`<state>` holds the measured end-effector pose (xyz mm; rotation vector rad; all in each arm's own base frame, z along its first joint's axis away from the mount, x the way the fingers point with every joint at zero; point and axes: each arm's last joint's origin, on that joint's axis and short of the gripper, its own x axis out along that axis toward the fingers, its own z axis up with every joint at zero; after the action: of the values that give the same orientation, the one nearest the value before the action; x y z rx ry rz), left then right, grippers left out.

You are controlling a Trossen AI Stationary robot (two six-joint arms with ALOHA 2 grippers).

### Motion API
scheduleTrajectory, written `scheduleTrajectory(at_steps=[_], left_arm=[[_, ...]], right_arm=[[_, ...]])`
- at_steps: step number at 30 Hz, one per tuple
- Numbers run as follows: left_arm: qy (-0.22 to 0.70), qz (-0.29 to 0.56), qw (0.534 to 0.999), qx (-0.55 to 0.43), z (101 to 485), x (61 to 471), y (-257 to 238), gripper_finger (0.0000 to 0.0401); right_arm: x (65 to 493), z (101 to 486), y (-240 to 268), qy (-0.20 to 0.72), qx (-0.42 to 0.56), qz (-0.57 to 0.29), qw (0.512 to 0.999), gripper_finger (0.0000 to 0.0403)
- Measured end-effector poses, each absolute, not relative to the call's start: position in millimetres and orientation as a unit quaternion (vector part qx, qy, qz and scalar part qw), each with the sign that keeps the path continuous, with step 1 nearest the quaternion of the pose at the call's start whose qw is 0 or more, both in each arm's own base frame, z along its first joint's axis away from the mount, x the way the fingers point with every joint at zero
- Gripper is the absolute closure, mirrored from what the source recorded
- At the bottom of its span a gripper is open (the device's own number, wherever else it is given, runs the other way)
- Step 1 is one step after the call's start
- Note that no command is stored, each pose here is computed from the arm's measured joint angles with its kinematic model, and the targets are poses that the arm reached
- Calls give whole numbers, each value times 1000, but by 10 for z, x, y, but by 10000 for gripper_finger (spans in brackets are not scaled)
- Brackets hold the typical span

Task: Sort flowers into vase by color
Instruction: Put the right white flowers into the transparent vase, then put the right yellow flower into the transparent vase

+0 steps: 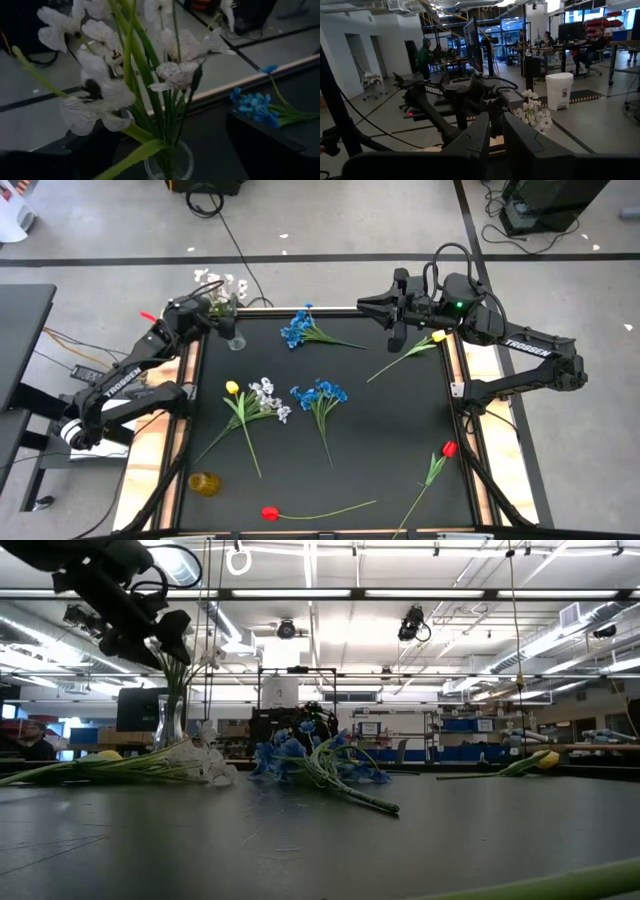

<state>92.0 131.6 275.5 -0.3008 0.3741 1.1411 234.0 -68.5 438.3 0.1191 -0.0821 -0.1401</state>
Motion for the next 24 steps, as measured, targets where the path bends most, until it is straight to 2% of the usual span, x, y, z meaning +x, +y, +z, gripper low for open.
scheduleTrajectory(at_steps=[14, 24], left_arm=[[223, 510, 802, -217, 3392, 725, 1061, 37], [188, 405, 850, -279, 3635, 726, 935, 37]], right_arm=[[2339, 4384, -685, -41, 59, -70, 995, 339], [2340, 4383, -686, -41, 59, -70, 995, 339]])
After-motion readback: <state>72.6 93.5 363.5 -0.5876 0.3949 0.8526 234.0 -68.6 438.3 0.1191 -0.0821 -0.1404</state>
